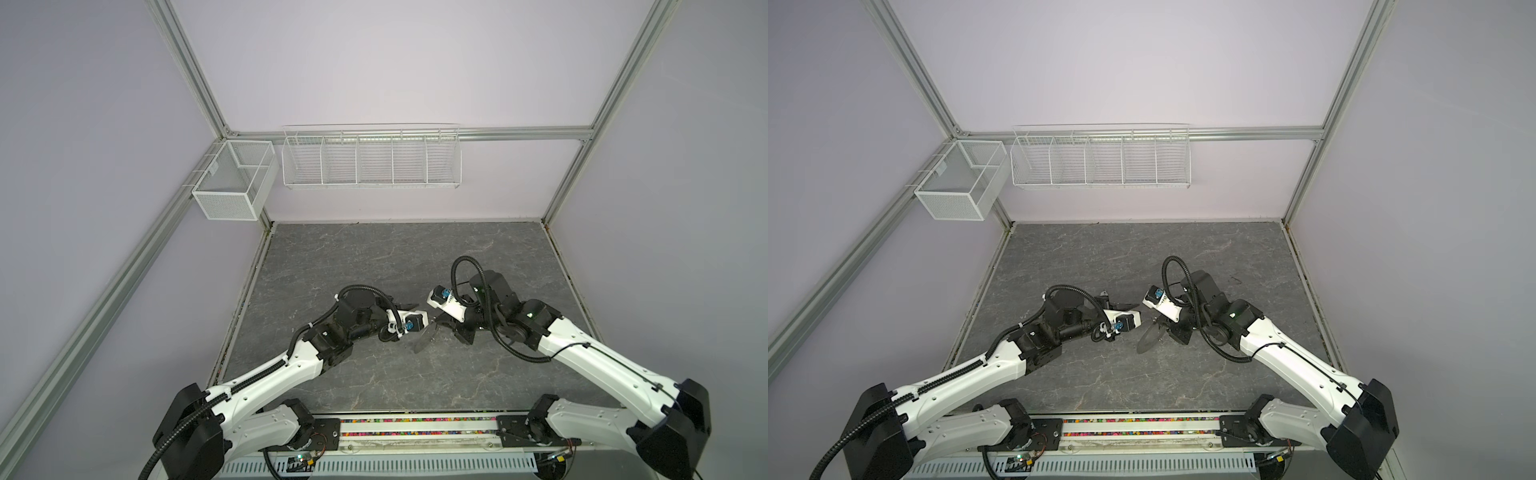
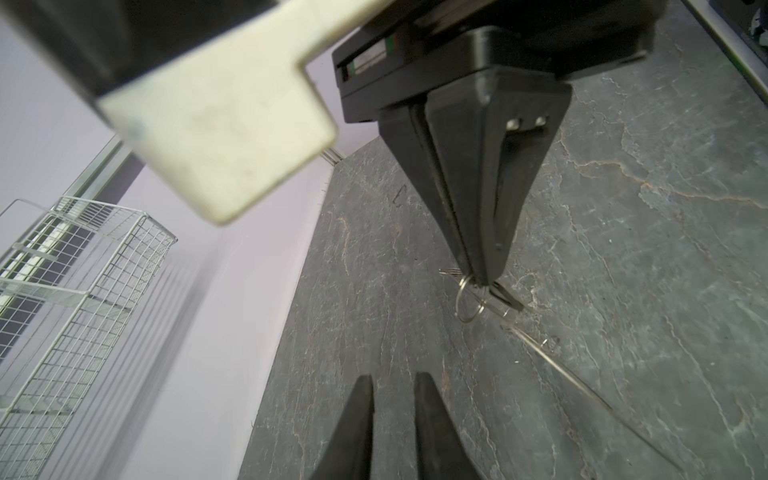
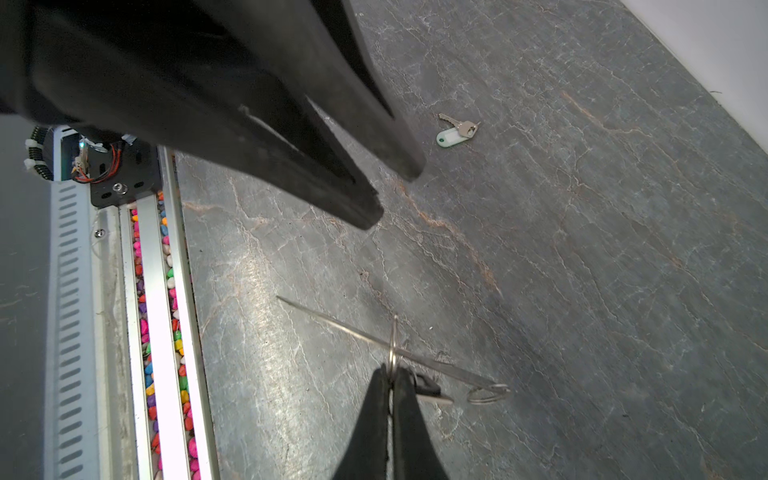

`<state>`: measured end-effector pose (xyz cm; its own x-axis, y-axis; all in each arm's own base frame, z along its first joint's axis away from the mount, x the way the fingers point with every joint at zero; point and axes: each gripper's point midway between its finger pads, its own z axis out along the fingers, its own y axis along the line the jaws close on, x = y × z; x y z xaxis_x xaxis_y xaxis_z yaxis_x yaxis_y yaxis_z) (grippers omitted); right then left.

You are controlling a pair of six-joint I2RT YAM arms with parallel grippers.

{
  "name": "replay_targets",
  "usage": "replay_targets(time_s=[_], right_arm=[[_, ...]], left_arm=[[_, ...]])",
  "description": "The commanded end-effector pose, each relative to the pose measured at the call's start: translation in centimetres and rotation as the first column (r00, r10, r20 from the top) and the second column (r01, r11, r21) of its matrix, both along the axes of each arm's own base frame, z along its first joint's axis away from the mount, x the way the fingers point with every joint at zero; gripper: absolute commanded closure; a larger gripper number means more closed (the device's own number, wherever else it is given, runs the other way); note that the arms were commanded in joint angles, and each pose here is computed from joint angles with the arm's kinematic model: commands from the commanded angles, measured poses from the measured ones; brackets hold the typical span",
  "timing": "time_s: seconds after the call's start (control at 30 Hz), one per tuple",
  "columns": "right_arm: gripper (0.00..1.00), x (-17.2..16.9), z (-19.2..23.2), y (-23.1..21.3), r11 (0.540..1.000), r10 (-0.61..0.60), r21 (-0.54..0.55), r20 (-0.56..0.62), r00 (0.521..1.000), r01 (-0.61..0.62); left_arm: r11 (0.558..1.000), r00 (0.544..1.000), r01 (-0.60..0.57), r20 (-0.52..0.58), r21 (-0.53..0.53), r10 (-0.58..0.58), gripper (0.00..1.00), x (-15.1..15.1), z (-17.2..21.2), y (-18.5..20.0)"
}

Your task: Put the keys on the keyring

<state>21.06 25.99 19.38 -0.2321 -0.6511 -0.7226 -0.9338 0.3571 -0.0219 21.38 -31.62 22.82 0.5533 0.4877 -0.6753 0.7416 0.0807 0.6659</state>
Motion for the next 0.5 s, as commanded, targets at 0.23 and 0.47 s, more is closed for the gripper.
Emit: replay_targets(time_s=[0.23,0.47], right_arm=[[0.93,-0.3,0.6,0.8,0.999,0.051,0.0,-0.009,0.999,-0.051],[0.93,-0.2,0.8,1.0,0.998,0.057,0.003,-0.005,0.998,-0.057]], left_arm=[[0.993,0.995,0.099,0.009,0.071,-0.1,0.8,-0.9,0.0,-1.9],[0.988,0.992,0.123,-0.021,0.093,-0.121,0.79,-1.3,-0.5,-2.7]])
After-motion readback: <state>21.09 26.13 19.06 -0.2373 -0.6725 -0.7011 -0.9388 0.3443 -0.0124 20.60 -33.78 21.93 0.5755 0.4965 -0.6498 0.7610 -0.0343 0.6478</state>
